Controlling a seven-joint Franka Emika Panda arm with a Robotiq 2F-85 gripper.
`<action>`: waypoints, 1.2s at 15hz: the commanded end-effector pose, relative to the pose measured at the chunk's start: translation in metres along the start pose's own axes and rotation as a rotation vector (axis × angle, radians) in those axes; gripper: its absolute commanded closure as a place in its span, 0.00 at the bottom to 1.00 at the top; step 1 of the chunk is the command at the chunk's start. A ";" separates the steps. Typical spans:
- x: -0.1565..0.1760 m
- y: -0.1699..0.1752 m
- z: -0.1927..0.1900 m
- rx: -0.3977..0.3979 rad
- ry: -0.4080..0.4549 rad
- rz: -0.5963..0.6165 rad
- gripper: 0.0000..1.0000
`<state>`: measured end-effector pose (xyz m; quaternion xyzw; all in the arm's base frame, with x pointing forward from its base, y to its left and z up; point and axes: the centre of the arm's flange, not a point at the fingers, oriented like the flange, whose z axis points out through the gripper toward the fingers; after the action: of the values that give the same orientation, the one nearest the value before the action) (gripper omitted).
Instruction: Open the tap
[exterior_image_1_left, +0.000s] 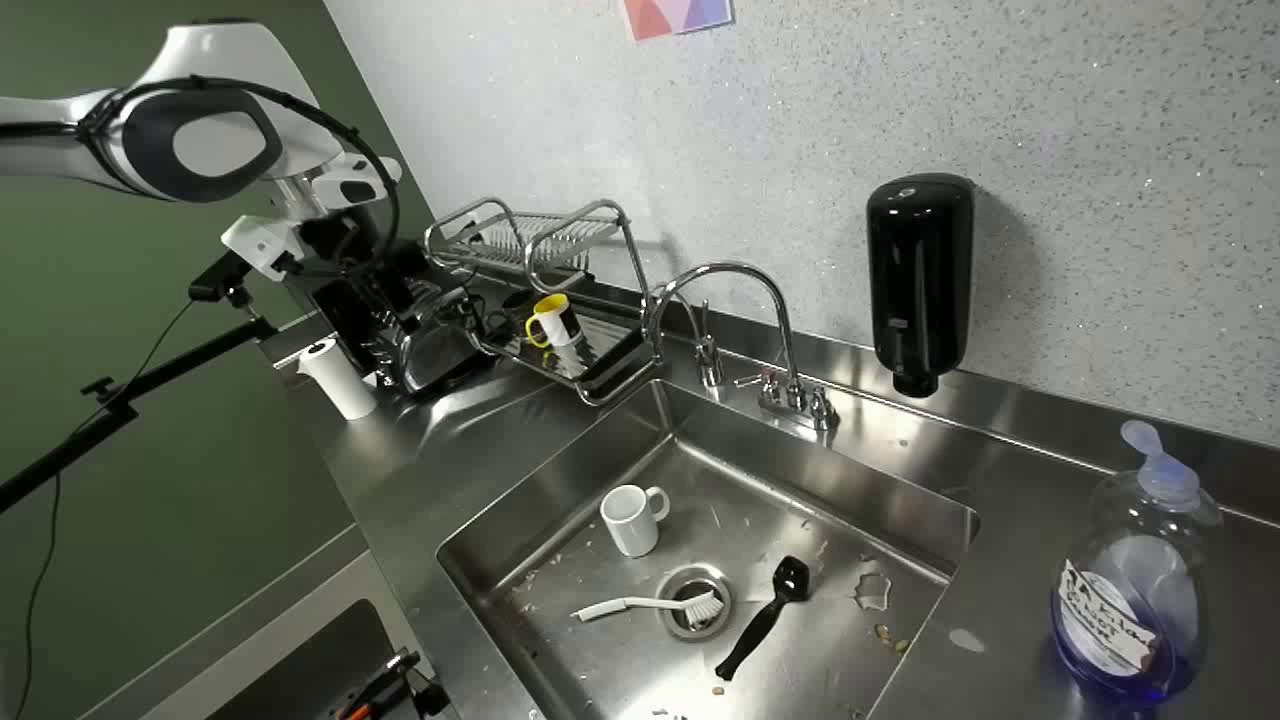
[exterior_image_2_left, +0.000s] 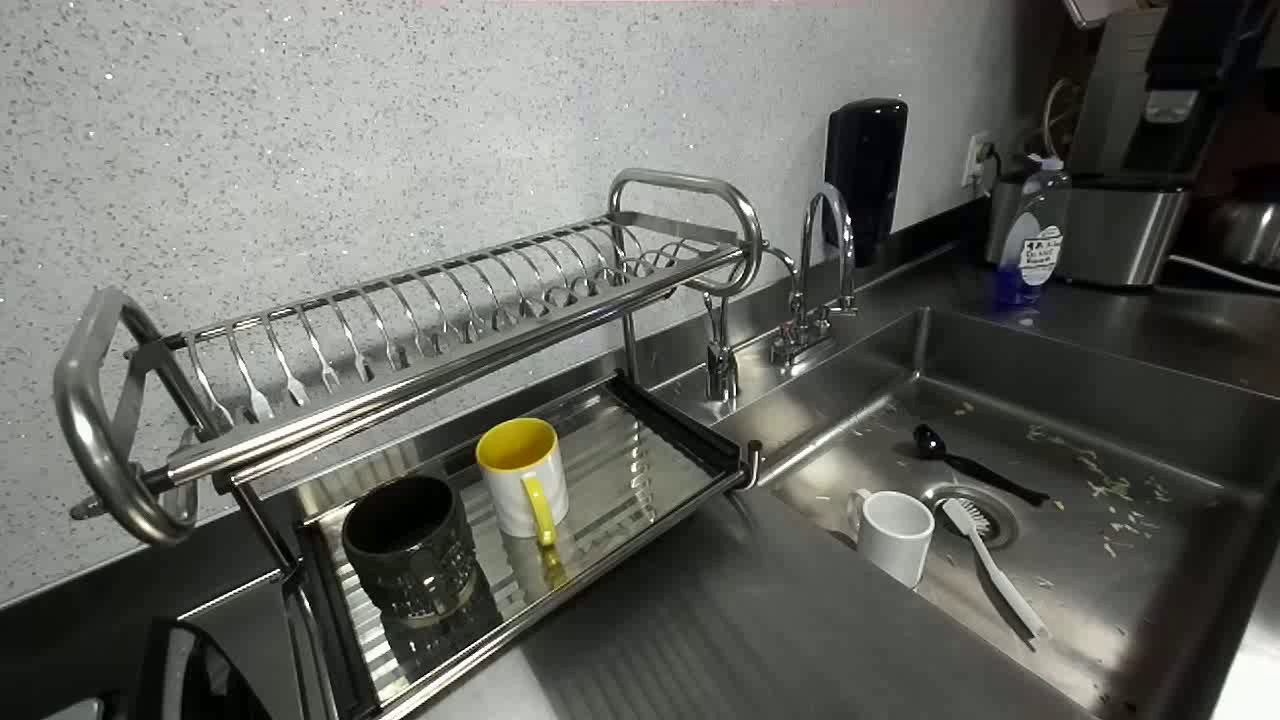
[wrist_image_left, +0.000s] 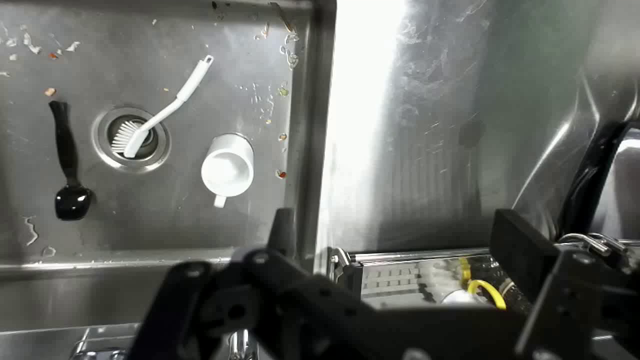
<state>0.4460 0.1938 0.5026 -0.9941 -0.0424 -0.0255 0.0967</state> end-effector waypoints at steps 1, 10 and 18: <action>0.000 0.000 0.000 0.000 0.000 0.000 0.00; 0.035 0.063 -0.002 -0.104 0.118 0.066 0.00; 0.081 0.192 0.048 -0.351 0.324 0.188 0.00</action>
<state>0.5287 0.0501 0.4537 -0.9854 0.0315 -0.1634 -0.0362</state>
